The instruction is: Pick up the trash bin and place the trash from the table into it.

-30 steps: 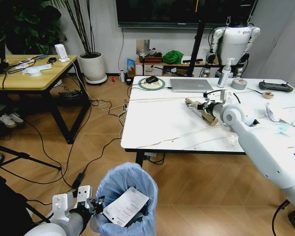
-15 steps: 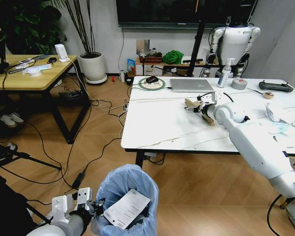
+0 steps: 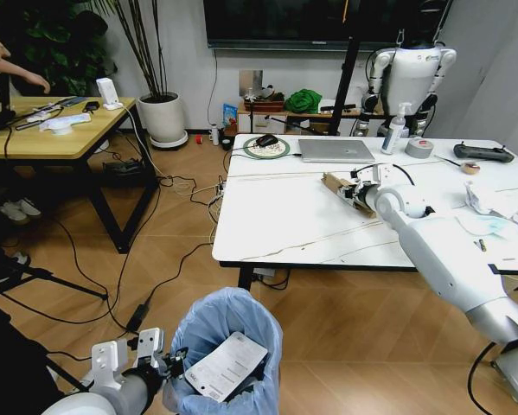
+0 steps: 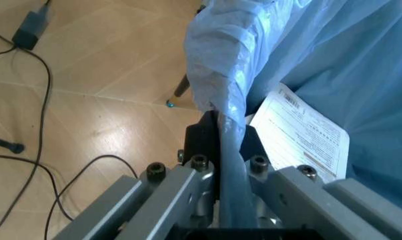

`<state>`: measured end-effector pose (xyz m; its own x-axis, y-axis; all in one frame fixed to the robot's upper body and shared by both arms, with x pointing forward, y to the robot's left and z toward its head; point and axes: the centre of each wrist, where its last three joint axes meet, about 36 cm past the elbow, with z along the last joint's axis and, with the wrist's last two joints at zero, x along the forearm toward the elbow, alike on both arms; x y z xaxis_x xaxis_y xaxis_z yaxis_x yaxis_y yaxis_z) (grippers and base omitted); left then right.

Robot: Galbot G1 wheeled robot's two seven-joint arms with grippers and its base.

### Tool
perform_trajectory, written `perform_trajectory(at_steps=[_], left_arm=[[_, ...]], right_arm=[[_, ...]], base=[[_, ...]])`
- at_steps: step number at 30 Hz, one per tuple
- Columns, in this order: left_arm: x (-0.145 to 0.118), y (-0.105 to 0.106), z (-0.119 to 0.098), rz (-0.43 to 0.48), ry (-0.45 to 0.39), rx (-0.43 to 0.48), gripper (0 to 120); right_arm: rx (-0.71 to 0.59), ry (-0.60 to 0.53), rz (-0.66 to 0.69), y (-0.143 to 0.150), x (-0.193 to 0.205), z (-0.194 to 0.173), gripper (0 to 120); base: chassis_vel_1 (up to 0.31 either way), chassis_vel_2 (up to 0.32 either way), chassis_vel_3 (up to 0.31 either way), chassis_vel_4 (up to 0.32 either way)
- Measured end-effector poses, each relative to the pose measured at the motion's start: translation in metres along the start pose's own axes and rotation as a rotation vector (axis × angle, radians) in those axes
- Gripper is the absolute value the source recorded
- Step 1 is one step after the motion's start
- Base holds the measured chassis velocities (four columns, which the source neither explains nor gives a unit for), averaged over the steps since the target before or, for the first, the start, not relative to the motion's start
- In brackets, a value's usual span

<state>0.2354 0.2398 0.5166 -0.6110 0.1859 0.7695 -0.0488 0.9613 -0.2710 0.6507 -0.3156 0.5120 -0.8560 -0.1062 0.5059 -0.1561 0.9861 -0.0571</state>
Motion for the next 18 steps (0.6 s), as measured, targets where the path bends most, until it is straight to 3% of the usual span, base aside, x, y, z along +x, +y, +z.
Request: perform_trajectory(at_steps=[4,9,14,18], left_arm=[[0.000,0.000,0.001,-0.001,0.003,-0.001,0],[0.000,0.001,0.000,-0.003,0.005,-0.005,0],[0.000,0.001,0.000,-0.001,0.004,-0.006,0],[0.000,0.000,-0.001,0.002,0.001,-0.011,0]], right_arm=[[-0.002,-0.018,0.015,0.001,0.007,0.005,0],[-0.021,-0.043,0.013,0.007,0.018,0.006,0],[-0.080,-0.121,-0.013,0.021,0.052,-0.003,0],[-0.132,-0.271,-0.107,0.056,0.121,-0.025,0]], base=[[0.000,0.000,0.000,0.000],[0.000,0.000,0.000,0.000],[0.000,0.000,0.000,0.000],[0.000,0.000,0.000,0.000]])
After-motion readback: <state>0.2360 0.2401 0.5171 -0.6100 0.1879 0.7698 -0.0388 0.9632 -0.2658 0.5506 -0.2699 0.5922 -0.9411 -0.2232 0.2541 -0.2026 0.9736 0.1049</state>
